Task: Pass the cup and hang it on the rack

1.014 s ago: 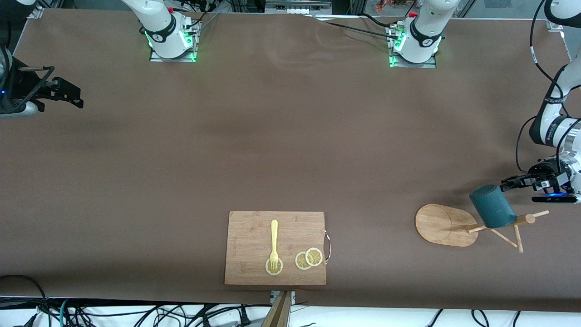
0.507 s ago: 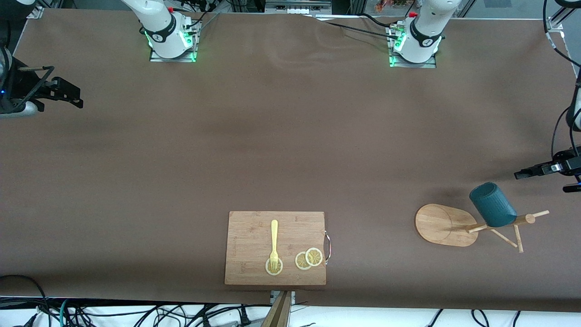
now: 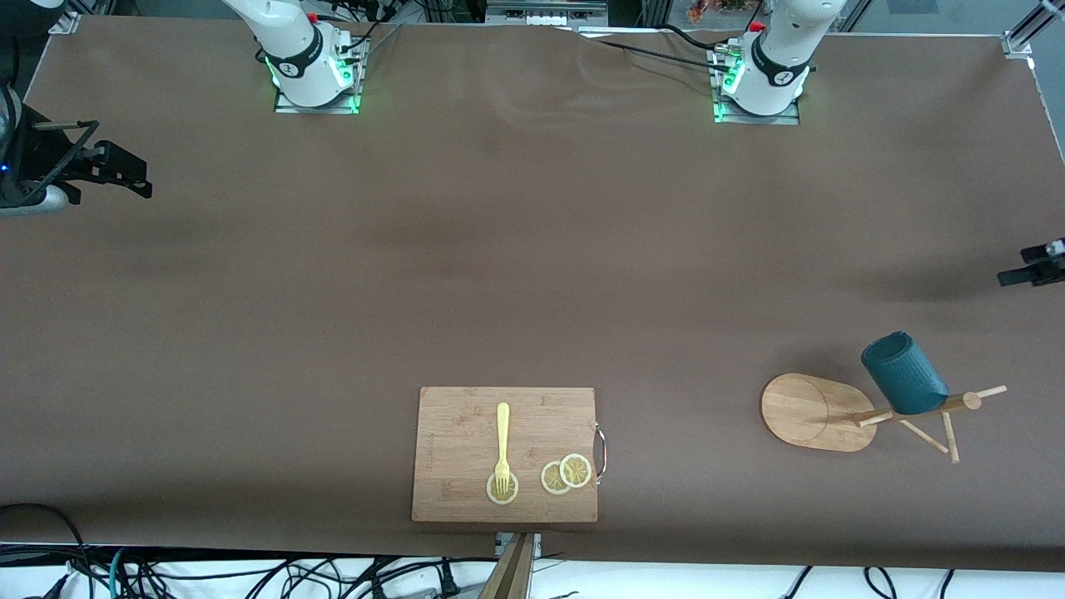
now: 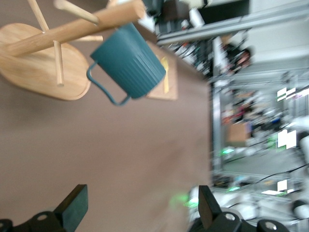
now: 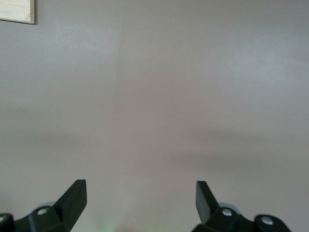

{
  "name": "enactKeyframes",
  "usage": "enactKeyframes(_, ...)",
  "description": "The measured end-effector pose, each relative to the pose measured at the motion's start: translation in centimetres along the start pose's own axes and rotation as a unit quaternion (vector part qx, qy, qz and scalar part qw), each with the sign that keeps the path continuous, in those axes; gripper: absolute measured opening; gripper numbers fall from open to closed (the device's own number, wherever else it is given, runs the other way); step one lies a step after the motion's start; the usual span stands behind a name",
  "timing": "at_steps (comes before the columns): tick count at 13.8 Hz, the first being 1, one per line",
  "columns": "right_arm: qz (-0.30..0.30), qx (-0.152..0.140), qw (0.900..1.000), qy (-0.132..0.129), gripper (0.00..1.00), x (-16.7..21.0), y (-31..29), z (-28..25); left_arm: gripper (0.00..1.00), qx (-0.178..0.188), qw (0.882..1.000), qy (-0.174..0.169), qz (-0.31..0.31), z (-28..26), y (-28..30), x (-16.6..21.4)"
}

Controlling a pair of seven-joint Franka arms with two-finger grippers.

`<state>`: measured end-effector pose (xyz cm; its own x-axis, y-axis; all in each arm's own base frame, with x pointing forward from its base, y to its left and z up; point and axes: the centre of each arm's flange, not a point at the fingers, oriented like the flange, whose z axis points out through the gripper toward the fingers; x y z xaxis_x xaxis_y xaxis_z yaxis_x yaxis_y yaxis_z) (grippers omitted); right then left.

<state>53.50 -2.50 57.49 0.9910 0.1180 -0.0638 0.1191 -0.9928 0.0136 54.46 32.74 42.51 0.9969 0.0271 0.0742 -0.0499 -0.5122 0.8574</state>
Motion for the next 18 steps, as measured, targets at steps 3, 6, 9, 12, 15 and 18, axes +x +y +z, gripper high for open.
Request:
enactKeyframes(3,0.000,0.000,1.000,0.000,1.00,0.0,0.0,0.0,1.00,0.098,0.993,-0.042,0.053,-0.1,8.5,0.0)
enactKeyframes(6,0.000,0.000,1.000,0.000,1.00,0.0,0.0,0.0,1.00,0.181,0.974,-0.085,0.103,2.8,17.2,0.9)
enactKeyframes(9,0.000,0.000,1.000,0.001,1.00,0.0,0.0,-0.1,1.00,0.274,0.942,-0.119,0.154,6.2,26.8,0.1)
enactKeyframes(12,0.000,0.000,1.000,0.001,1.00,0.0,0.0,-0.1,1.00,0.355,0.911,-0.138,0.158,10.9,35.1,-2.4)
enactKeyframes(15,0.000,0.000,1.000,0.001,1.00,0.0,0.0,-0.2,1.00,0.408,0.891,-0.154,0.127,17.1,39.5,-4.6)
enactKeyframes(18,0.000,0.000,1.000,0.001,1.00,0.0,0.0,-0.2,1.00,0.451,0.874,-0.162,0.076,21.8,40.0,-5.4)
